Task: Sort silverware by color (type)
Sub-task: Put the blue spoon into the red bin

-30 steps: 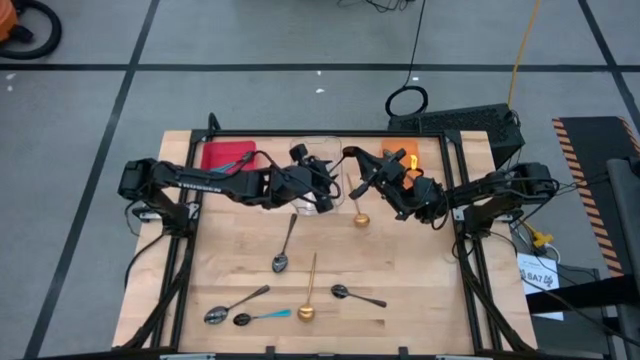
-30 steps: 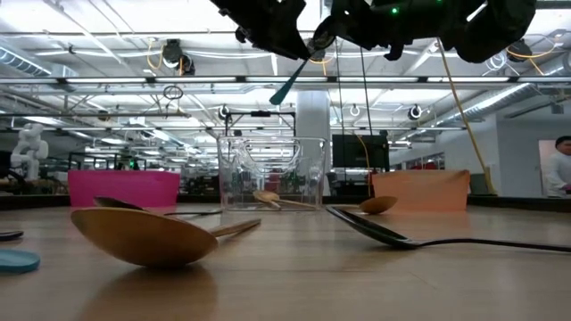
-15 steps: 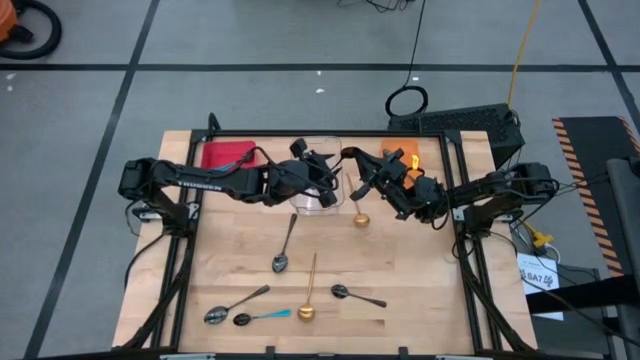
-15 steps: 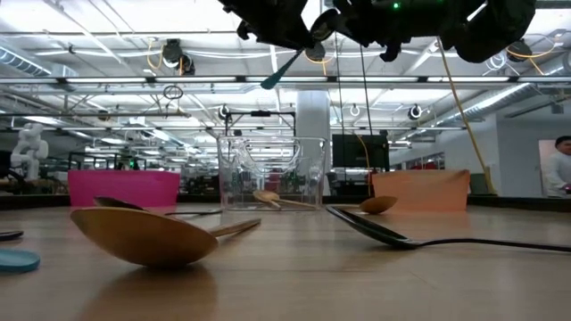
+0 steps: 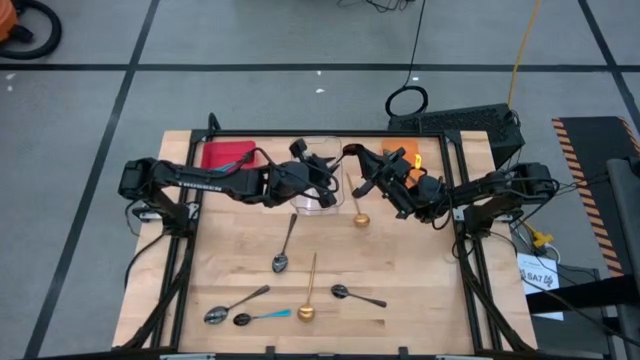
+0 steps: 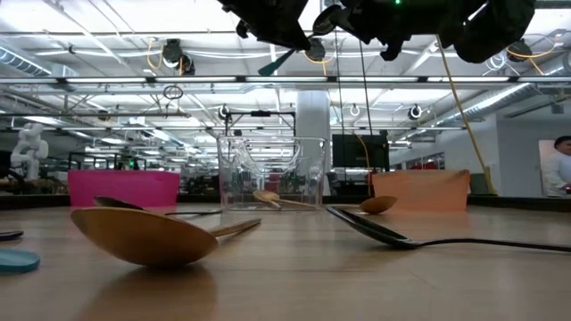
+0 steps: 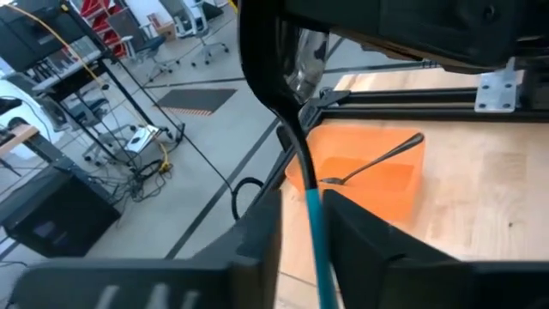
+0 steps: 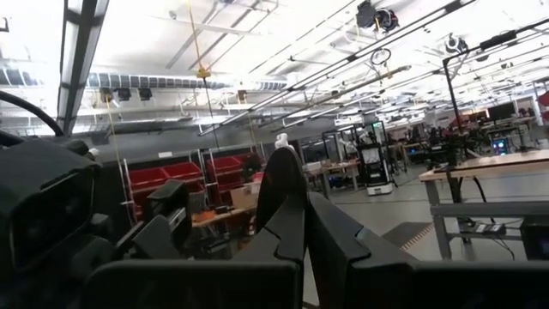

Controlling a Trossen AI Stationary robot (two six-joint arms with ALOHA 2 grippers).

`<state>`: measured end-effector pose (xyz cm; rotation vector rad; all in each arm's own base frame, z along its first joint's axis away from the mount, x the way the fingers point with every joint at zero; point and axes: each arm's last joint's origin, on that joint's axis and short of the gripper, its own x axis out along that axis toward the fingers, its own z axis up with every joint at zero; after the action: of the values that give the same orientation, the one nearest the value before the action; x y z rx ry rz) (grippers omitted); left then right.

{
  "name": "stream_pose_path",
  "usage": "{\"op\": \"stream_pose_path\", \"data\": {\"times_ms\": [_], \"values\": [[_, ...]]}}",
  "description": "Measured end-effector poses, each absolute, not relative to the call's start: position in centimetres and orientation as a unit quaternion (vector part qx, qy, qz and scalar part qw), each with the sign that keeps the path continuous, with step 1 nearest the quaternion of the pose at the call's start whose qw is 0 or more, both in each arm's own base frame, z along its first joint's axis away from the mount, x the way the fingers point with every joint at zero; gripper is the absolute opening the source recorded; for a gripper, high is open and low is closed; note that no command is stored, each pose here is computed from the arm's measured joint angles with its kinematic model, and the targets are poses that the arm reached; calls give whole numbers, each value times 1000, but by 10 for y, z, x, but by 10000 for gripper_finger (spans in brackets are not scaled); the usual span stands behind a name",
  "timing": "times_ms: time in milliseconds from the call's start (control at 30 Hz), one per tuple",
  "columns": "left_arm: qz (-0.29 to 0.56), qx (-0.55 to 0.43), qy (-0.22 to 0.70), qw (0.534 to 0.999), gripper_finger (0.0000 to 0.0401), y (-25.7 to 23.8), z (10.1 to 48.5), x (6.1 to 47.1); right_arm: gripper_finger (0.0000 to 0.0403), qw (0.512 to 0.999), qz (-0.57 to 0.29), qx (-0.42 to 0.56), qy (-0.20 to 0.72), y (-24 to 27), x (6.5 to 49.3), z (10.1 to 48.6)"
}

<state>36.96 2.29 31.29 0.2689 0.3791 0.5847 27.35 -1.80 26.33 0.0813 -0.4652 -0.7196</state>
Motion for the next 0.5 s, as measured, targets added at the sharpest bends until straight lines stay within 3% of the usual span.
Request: {"op": "stream_pose_path", "data": {"times_ms": [167,400,500], "values": [[292,124,184,930,19,25,313,369,0,910,-352,36,-215,-19,274,262],[298,117,183,929,15,25,313,369,2,913,-351,31,-206,-19,275,260],[299,115,188,928,15,25,311,369,22,915,-352,27,-196,-19,276,259]]}}
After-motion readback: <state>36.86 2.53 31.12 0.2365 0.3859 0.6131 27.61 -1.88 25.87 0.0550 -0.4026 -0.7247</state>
